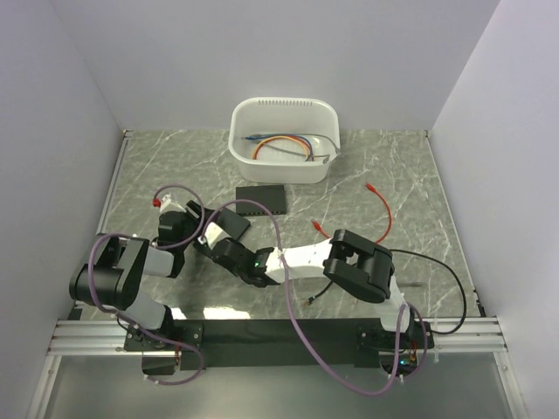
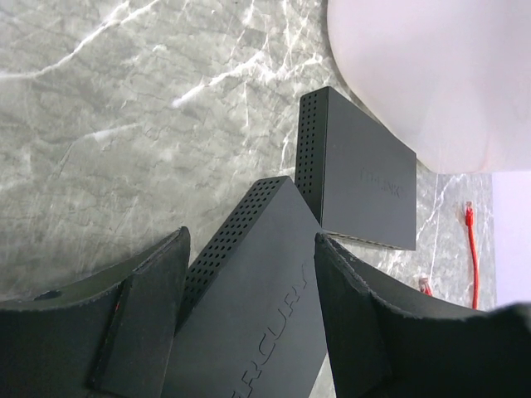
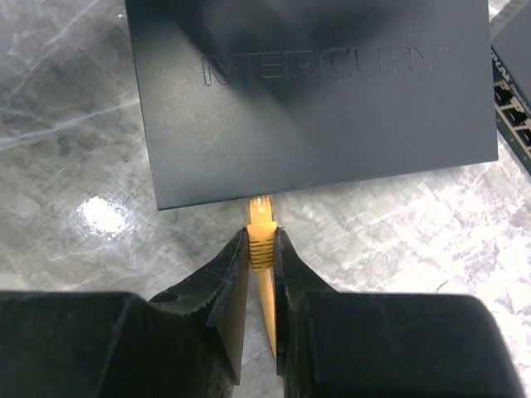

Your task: Insert the plug into the switch port

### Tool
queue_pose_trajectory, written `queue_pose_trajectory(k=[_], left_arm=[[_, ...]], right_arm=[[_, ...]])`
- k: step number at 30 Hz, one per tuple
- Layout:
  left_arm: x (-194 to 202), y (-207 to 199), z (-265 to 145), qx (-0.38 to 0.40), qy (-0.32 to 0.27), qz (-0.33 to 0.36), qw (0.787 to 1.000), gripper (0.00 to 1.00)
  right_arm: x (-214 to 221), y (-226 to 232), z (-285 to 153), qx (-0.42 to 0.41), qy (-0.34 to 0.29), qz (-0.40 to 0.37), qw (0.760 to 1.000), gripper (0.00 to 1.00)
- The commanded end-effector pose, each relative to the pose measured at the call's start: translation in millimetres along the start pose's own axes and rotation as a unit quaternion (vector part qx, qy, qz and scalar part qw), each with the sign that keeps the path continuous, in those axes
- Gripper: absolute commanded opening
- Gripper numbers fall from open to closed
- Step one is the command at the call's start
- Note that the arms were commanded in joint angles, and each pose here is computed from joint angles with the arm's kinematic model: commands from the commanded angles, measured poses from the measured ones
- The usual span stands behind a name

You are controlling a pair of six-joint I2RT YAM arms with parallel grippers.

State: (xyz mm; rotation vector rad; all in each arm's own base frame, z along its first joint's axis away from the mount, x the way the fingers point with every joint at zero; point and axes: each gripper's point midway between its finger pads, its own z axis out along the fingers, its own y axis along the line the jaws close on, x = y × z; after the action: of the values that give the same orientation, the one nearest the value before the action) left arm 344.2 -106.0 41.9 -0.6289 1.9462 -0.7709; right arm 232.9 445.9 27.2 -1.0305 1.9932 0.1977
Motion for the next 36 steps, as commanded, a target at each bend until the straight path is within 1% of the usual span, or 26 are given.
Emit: queue_pose_trajectory(k=[1, 4, 9, 14, 15, 16, 17, 18, 20, 23, 26, 27, 29, 30, 32, 34, 36], left_arm=[[115.3, 33.1, -44.8, -0.059, 0.214, -0.051, 0.974, 0.67], [116.5, 32.9, -43.5, -0.062, 0.213, -0.048, 0.974, 0.67], [117.7, 29.5, -39.5, -0.072, 0.210, -0.034, 0.974, 0.67], [110.1, 32.3, -36.3, -0.095, 0.200, -0.022, 0.975, 0.67], [108.1, 32.3, -35.4, -0.099, 0.197, -0.020, 0.975, 0.67], [108.0, 35.7, -37.8, -0.112, 0.200, -0.017, 0.973, 0.68], [100.1, 35.7, -32.8, -0.120, 0.186, -0.009, 0.975, 0.68], [98.2, 36.4, -32.5, -0.126, 0.185, -0.006, 0.975, 0.68], [91.3, 32.5, -29.9, -0.128, 0.179, -0.004, 0.976, 0.68], [79.0, 28.0, -26.8, -0.137, 0.169, 0.002, 0.976, 0.69], [58.2, 22.2, -22.2, -0.136, 0.146, 0.000, 0.980, 0.69], [55.8, 22.8, -23.3, -0.141, 0.147, 0.000, 0.979, 0.69], [36.1, 18.4, -20.1, -0.141, 0.128, 0.001, 0.982, 0.69], [33.0, 21.4, -22.8, -0.151, 0.128, 0.002, 0.980, 0.69], [7.6, 18.1, -22.0, -0.154, 0.101, 0.007, 0.983, 0.70], [-6.6, 19.9, -27.1, -0.168, 0.090, 0.017, 0.982, 0.70], [-31.8, 12.4, -25.8, -0.169, 0.064, 0.023, 0.983, 0.70]], right_arm=[[-184.1, 10.8, -28.2, -0.069, -0.280, 0.118, 0.950, 0.00], [-195.0, 14.2, -27.8, -0.073, -0.289, 0.109, 0.948, 0.00], [-201.5, 18.4, -22.3, -0.078, -0.285, 0.080, 0.952, 0.00], [-194.5, 20.2, -19.7, -0.087, -0.271, 0.068, 0.956, 0.01], [-191.8, 20.2, -19.6, -0.085, -0.267, 0.067, 0.958, 0.06], [-188.1, 19.1, -21.9, -0.084, -0.262, 0.066, 0.959, 0.09], [-182.8, 15.8, -21.4, -0.075, -0.255, 0.065, 0.962, 0.11], [-179.1, 13.0, -22.5, -0.070, -0.251, 0.065, 0.963, 0.19], [-165.2, 3.9, -26.7, -0.053, -0.240, 0.067, 0.967, 0.27], [-146.1, -5.7, -35.6, -0.042, -0.232, 0.073, 0.969, 0.32], [-129.3, -14.4, -41.8, -0.029, -0.219, 0.078, 0.972, 0.41], [-125.8, -16.6, -43.8, -0.026, -0.217, 0.078, 0.973, 0.44], [-117.7, -20.7, -52.0, -0.024, -0.213, 0.091, 0.973, 0.48], [-115.9, -22.9, -55.4, -0.021, -0.212, 0.094, 0.973, 0.49], [-110.2, -30.4, -66.3, -0.013, -0.209, 0.098, 0.973, 0.51], [-107.3, -40.4, -80.9, 0.001, -0.210, 0.110, 0.971, 0.51], [-99.5, -47.6, -89.4, 0.011, -0.201, 0.118, 0.972, 0.53]])
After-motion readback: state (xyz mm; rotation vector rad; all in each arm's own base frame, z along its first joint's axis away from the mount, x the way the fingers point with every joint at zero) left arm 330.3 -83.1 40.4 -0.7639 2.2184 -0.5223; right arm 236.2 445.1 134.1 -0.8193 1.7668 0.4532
